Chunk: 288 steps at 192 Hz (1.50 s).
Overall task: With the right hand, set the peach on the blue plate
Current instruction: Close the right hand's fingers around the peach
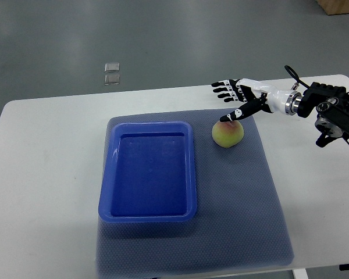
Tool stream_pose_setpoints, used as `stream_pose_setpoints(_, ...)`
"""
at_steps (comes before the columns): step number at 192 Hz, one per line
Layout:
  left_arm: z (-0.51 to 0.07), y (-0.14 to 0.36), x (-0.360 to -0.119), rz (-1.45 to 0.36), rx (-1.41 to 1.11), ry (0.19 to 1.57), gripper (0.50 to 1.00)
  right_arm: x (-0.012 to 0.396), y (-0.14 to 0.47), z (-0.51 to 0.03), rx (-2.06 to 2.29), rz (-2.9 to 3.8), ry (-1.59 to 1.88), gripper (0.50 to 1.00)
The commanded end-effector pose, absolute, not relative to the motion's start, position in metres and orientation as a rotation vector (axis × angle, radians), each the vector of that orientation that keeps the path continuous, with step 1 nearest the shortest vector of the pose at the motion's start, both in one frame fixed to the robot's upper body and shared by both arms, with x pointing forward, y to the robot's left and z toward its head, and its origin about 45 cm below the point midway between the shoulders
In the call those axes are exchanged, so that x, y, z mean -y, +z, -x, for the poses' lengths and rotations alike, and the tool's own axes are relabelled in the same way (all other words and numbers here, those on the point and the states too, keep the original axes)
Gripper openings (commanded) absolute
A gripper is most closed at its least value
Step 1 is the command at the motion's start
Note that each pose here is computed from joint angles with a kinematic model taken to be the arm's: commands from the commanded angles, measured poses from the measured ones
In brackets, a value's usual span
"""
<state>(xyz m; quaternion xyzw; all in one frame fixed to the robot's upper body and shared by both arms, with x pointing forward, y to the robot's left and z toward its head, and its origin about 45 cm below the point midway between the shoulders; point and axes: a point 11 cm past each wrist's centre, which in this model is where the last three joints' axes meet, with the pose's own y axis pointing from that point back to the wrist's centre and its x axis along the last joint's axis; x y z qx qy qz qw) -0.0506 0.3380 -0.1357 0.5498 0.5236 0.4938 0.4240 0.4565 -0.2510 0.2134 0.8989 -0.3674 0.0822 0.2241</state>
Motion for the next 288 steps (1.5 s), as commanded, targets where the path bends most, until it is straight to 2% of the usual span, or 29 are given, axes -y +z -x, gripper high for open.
stream_pose_setpoints(1,0.051,-0.136,-0.338,-1.376,-1.31,1.235,1.0,0.254,0.216,-0.457,0.961,-2.446,0.285,0.93)
stream_pose_setpoints(59,0.051,-0.136,-0.338,-1.376,-1.31,1.235,1.0,0.243,0.211,-0.453,0.721,-2.283,0.519,0.928)
stream_pose_setpoints(118,0.051,-0.136,-0.338,-1.375,-1.311,1.236,1.0,0.237,0.203,-0.449,0.579,-2.198,0.591,0.928)
stream_pose_setpoints(203,0.051,-0.136,-0.338,-1.376,-1.31,1.235,1.0,0.246,0.184,-0.452,0.542,-2.041,0.698,0.921)
stream_pose_setpoints(255,0.051,-0.136,-0.338,-1.376,-1.31,1.235,1.0,0.238,0.181,-0.453,0.556,-2.043,0.715,0.913)
stream_pose_setpoints(270,0.051,-0.136,-0.338,-1.376,-1.31,1.235,1.0,0.237,0.179,-0.453,0.559,-2.041,0.717,0.866)
stream_pose_setpoints(280,0.051,-0.136,-0.338,-1.376,-1.31,1.235,1.0,0.237,0.179,-0.453,0.559,-2.041,0.717,0.866)
stream_pose_setpoints(281,0.051,-0.136,-0.338,-1.376,-1.31,1.235,1.0,0.237,0.178,-0.453,0.556,-2.039,0.716,0.83)
stream_pose_setpoints(288,0.051,-0.136,-0.338,-1.376,-1.31,1.235,1.0,0.237,0.178,-0.453,0.556,-2.038,0.717,0.801)
